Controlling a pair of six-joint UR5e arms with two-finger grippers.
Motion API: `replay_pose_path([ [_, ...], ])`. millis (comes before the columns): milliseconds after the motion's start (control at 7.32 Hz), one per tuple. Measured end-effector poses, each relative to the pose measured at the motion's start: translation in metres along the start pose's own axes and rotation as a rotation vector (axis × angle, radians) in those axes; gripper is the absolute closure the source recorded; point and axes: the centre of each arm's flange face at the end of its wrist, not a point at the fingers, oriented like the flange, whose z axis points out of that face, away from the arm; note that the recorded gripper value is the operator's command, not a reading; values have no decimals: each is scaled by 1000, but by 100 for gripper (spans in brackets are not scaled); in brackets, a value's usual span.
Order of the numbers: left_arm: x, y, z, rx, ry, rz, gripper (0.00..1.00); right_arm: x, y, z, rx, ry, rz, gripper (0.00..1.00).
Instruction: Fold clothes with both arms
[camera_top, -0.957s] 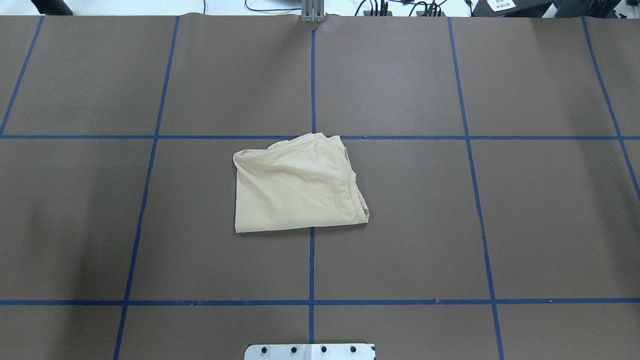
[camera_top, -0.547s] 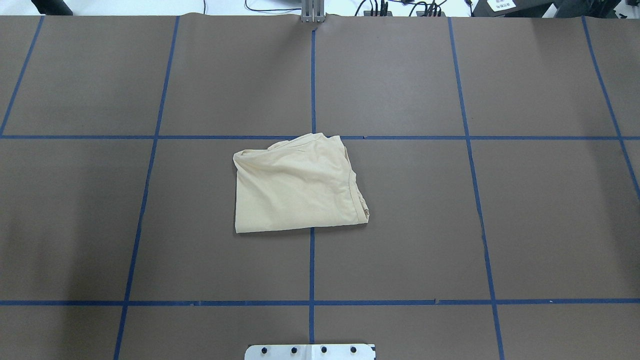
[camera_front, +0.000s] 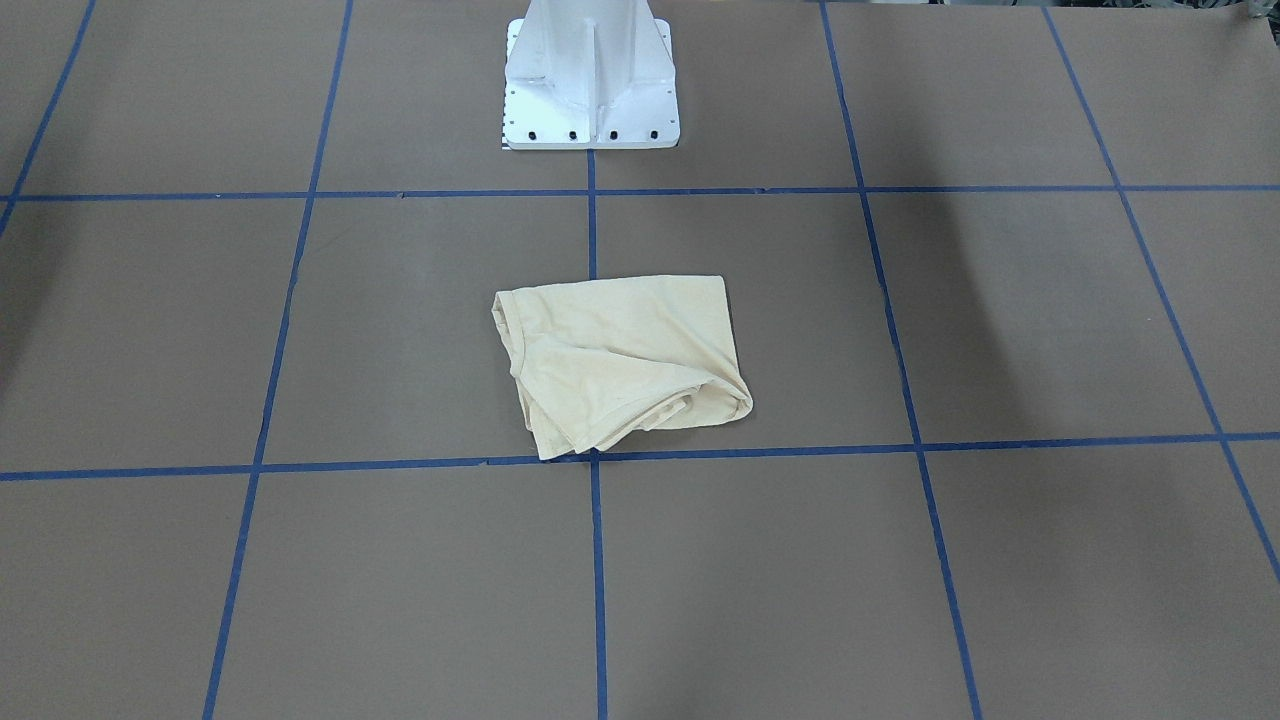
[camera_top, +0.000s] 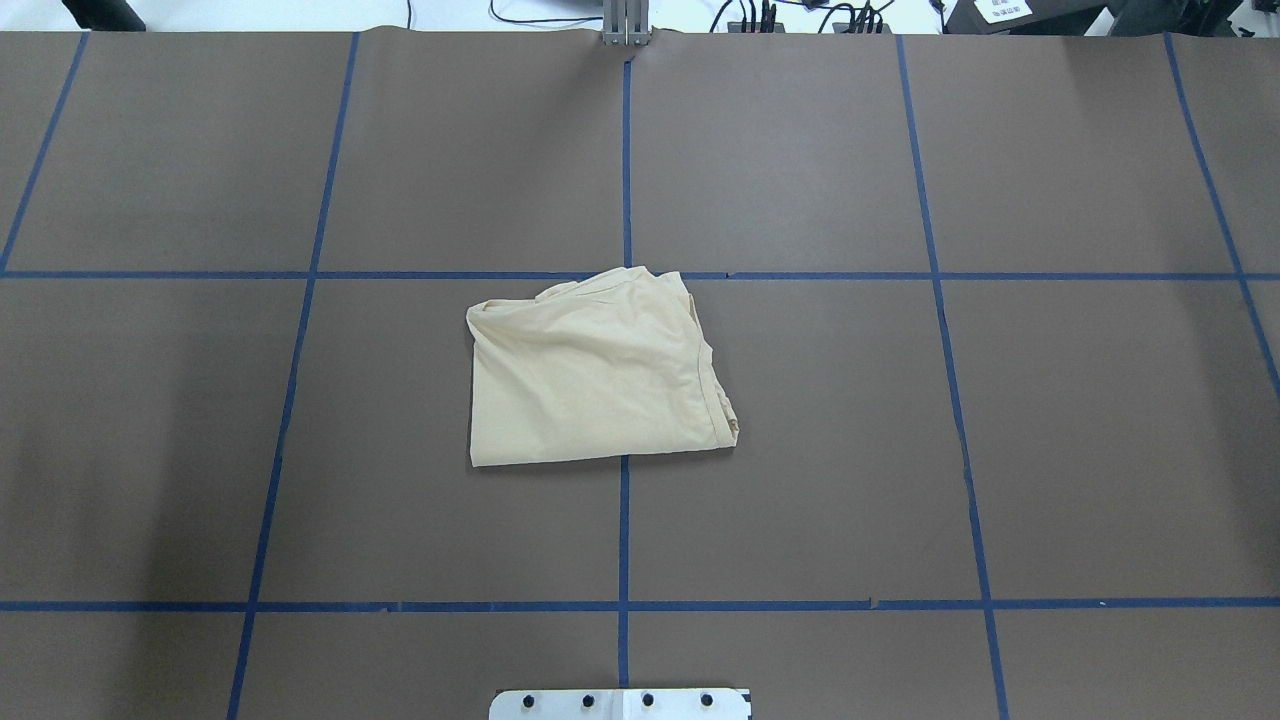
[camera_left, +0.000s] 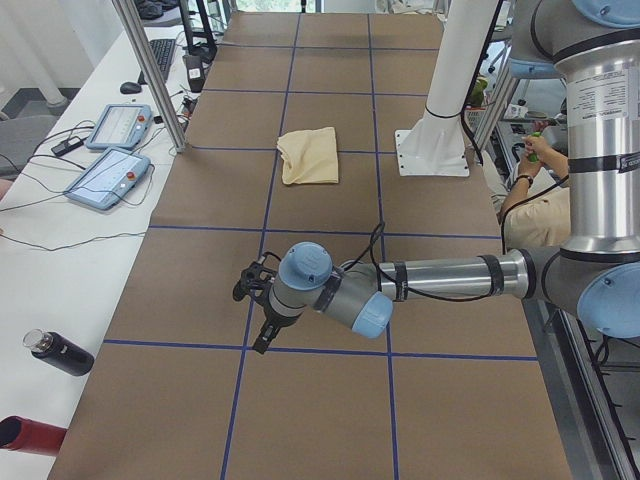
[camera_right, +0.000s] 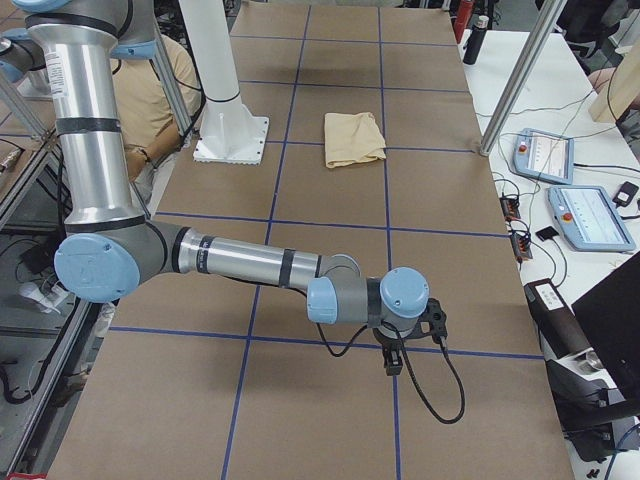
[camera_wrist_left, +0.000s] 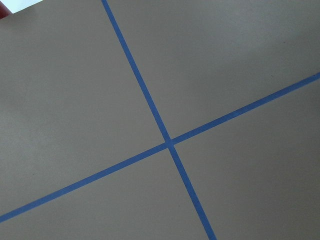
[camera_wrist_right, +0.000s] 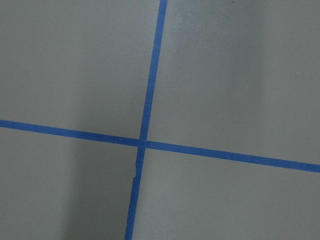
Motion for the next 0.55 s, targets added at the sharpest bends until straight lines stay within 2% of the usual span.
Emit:
replay_pose_path([
  [273, 11, -9, -14, -15, 2, -18, 0, 3, 8, 4, -7, 9, 5, 0],
  [547, 17, 9, -20, -24, 27, -33, 0, 5, 13, 7, -13, 8, 11, 0],
])
